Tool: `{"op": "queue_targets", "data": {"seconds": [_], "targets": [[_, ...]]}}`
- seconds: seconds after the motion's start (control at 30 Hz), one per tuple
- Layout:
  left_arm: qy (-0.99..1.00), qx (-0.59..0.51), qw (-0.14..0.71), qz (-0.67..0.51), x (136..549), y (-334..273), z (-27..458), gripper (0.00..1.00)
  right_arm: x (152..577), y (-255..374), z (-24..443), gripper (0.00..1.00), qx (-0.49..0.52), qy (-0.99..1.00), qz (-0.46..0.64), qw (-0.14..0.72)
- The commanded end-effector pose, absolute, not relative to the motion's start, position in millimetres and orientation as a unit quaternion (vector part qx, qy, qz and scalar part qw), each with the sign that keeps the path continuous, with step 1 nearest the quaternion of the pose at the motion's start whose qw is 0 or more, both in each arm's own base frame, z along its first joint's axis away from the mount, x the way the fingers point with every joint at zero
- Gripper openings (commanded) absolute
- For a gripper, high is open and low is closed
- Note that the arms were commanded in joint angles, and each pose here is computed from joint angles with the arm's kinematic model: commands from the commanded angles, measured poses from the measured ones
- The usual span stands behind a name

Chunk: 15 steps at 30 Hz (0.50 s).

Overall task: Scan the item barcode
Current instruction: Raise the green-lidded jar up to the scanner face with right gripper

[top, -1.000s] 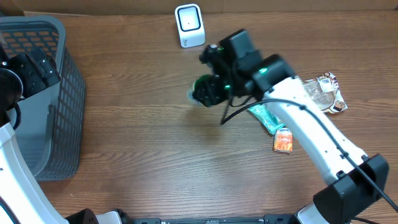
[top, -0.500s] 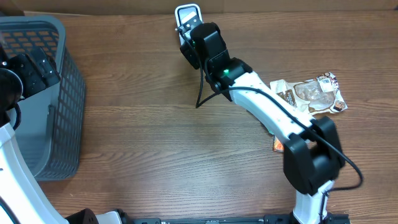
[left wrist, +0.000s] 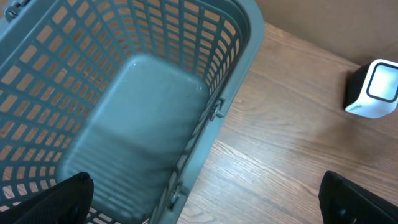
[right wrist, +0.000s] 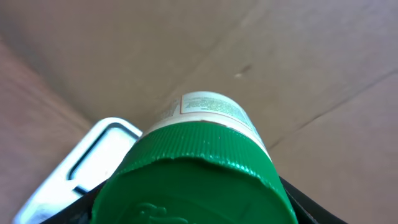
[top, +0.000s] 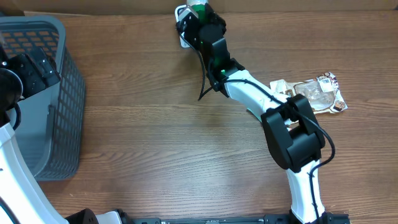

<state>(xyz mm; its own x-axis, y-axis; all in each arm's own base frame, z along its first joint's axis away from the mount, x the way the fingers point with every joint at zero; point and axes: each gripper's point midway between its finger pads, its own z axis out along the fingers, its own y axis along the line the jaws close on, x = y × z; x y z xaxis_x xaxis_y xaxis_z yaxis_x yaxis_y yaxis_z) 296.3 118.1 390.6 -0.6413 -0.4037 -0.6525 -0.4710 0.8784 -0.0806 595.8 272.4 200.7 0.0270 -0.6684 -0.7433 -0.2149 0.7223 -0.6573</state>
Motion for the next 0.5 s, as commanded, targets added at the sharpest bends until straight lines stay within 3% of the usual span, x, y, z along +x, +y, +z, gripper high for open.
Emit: {"op": "queue_targets", "data": {"seconds": [0.0, 0.47], "targets": [[0.904, -0.237, 0.351, 0.055, 296, 121, 393, 1.00, 605, 266, 204, 0.32, -0.329, 0.657, -0.192, 0.650], [0.904, -0.237, 0.351, 0.055, 296, 121, 393, 1.00, 611, 289, 163, 0.31, -0.485, 0.537, -0.294, 0.625]]}}
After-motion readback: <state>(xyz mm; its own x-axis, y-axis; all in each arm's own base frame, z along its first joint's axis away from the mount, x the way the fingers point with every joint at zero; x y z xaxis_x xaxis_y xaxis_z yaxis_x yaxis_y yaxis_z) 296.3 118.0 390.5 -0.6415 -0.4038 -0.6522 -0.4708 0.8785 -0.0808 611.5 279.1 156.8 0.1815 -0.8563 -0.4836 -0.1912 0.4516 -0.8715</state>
